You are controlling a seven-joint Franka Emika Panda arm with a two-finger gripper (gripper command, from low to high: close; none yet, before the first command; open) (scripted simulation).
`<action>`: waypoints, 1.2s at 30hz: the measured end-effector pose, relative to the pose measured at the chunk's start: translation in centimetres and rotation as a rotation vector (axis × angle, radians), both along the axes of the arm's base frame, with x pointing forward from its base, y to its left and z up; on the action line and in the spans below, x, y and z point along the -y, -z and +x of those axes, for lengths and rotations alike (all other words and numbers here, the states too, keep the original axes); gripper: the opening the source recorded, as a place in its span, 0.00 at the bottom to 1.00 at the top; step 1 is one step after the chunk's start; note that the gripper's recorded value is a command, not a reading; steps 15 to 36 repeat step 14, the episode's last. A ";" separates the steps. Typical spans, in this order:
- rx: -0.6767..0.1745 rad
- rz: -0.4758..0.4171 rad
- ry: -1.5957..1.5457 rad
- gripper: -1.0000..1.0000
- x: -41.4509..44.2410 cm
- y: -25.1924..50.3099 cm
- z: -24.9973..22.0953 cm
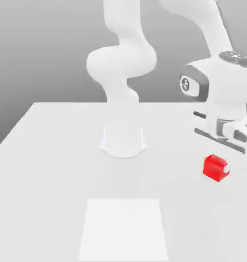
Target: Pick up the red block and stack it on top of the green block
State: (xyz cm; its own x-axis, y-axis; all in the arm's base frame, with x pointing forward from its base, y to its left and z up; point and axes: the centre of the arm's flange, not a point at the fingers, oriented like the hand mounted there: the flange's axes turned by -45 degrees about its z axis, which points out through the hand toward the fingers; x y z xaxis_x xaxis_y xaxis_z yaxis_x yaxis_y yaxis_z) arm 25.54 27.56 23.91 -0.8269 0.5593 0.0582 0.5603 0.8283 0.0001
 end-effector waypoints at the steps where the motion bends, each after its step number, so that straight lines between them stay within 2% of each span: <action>1: 0.006 -0.002 -0.087 0.00 -0.7 -0.1 -1.7; 6: 0.047 -0.017 -0.522 0.00 -3.4 1.2 -10.0; 10: 0.058 -0.020 -0.630 0.00 -3.9 4.9 -12.1; 11: 0.057 -0.019 -0.632 1.00 -3.8 5.6 -12.2; 36: 0.057 -0.019 -0.629 1.00 -3.8 5.6 -12.1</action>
